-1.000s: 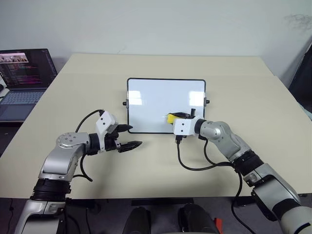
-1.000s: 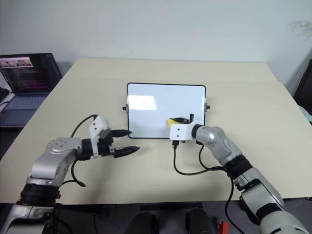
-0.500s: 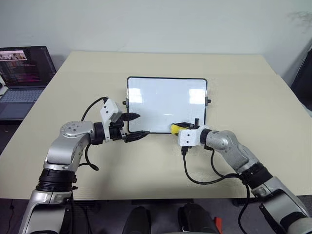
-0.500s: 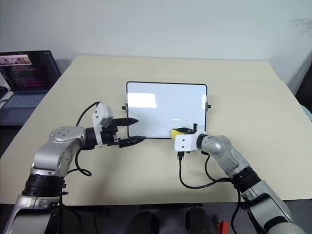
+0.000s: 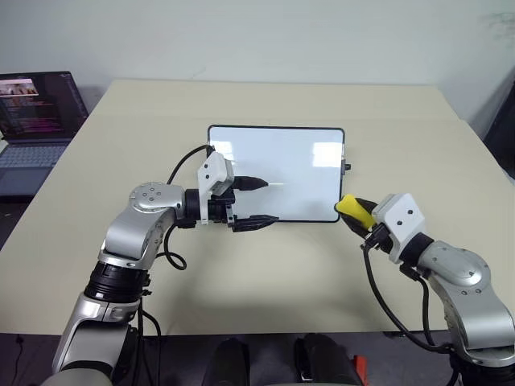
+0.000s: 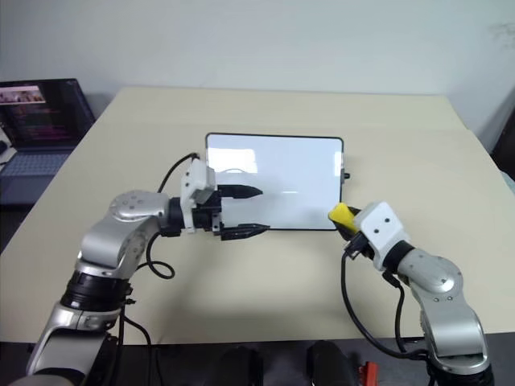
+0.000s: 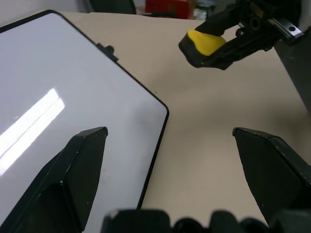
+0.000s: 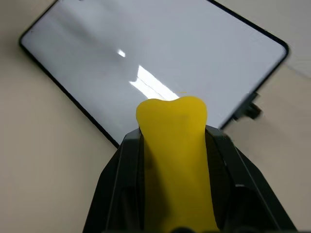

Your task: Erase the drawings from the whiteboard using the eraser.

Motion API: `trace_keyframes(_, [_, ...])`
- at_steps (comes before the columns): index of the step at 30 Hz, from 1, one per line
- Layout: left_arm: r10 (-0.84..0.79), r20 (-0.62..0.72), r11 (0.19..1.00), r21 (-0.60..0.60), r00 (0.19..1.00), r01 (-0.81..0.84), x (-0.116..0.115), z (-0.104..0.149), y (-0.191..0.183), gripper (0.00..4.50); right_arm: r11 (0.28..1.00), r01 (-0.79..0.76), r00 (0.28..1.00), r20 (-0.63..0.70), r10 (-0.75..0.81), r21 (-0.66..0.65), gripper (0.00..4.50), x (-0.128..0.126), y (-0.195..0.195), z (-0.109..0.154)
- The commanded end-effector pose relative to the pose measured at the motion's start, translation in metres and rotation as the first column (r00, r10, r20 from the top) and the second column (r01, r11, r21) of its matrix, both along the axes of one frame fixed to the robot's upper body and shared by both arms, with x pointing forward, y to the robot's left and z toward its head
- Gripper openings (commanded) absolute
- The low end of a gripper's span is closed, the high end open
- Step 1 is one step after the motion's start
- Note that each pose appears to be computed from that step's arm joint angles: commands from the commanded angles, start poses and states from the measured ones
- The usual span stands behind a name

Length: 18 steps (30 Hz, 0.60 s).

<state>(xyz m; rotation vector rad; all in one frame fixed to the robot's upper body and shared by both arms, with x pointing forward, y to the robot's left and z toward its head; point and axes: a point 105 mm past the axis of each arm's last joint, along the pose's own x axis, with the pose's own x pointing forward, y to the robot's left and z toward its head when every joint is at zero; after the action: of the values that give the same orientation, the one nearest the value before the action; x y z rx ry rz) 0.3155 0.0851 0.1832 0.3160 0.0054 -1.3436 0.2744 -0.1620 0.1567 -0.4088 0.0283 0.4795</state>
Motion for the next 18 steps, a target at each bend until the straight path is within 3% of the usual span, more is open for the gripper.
trace_keyframes(1, [-0.167, 0.088, 0.986, 0.042, 0.982, 0.163, -0.011, 0.003, -0.033, 4.5, 0.963, 0.264, 0.959, -0.125, -0.256, 0.054, 1.28, -0.001, -0.047, -0.028])
trace_keyframes(6, [-0.298, 0.126, 0.953, 0.089, 0.946, 0.289, -0.016, -0.007, -0.067, 4.5, 0.893, 0.441, 0.883, -0.222, -0.413, 0.092, 1.28, 0.009, -0.071, -0.047])
trace_keyframes(12, [-0.36, 0.151, 0.932, 0.109, 0.921, 0.346, -0.018, -0.015, -0.088, 4.5, 0.845, 0.507, 0.849, -0.263, -0.458, 0.167, 1.28, 0.023, -0.078, -0.049])
trace_keyframes(18, [-0.362, 0.163, 0.929, 0.139, 0.918, 0.342, -0.01, -0.021, -0.096, 4.5, 0.846, 0.502, 0.849, -0.288, -0.443, 0.178, 1.28, 0.031, -0.078, -0.051])
